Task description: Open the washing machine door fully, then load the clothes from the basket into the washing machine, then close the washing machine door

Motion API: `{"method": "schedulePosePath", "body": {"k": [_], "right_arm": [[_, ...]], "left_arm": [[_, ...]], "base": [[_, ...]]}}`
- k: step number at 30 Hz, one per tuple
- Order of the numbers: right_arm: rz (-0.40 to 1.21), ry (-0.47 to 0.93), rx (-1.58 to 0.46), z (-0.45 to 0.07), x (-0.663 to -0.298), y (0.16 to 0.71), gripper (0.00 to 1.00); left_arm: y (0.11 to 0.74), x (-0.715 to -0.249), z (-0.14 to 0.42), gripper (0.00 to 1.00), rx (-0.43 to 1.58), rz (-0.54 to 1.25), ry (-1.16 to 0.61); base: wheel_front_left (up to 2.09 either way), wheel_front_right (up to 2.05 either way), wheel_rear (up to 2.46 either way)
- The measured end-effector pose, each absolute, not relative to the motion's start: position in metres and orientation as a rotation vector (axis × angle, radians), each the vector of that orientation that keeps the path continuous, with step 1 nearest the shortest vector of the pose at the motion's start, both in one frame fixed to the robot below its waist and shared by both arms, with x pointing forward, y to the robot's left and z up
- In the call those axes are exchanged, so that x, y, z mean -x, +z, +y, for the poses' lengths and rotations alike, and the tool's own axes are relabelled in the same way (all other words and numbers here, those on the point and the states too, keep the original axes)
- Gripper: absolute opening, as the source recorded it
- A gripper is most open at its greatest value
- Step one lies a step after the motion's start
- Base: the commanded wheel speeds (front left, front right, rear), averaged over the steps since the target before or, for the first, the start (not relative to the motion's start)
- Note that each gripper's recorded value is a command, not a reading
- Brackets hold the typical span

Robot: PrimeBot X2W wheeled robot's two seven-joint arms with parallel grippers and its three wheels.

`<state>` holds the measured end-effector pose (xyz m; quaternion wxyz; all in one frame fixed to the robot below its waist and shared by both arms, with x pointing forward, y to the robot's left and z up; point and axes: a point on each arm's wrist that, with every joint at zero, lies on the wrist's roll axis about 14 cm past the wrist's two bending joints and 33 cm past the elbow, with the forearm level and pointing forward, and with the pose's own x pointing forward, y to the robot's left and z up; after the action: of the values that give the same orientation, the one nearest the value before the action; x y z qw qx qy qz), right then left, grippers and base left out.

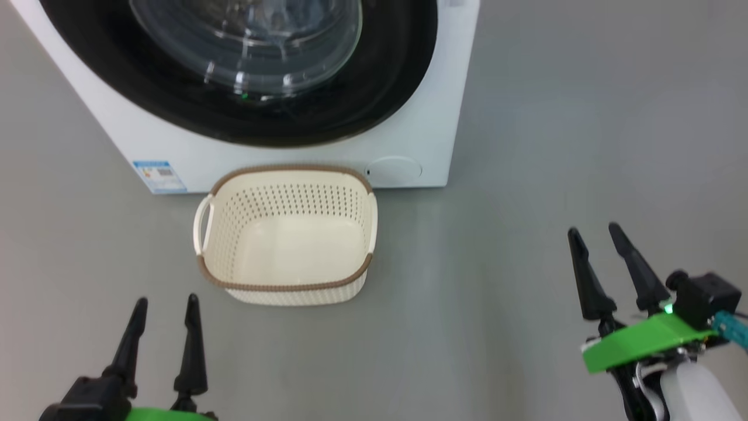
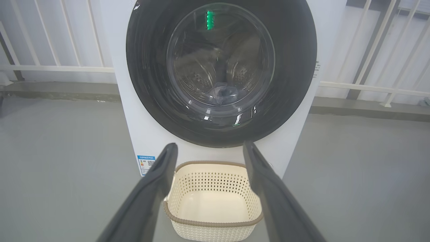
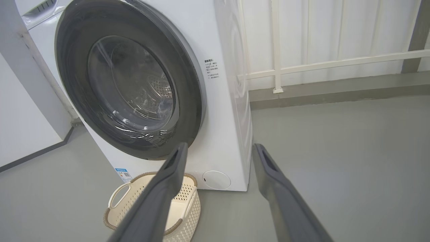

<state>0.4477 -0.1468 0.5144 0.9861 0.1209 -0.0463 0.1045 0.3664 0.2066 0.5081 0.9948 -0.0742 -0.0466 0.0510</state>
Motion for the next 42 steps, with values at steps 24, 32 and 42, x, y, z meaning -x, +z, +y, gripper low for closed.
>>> {"method": "schedulePosePath", "body": {"k": [24, 32, 42], "right_arm": [[-0.126, 0.076, -0.219, -0.185, -0.377, 0.522, 1.00], [-0.118, 0.086, -0.225, -0.179, -0.375, 0.519, 1.00], [-0.115, 0.099, -0.220, -0.175, -0.376, 0.519, 1.00]], "left_arm": [[0.503, -0.315, 0.236, 1.00, 0.117, -0.078, 0.203], [0.505, -0.312, 0.237, 1.00, 0.119, -0.085, 0.204], [0.505, -0.310, 0.235, 1.00, 0.121, -0.087, 0.203]], "base": [[0.00, 0.00, 0.00], [0.00, 0.00, 0.00], [0.00, 0.00, 0.00]]}}
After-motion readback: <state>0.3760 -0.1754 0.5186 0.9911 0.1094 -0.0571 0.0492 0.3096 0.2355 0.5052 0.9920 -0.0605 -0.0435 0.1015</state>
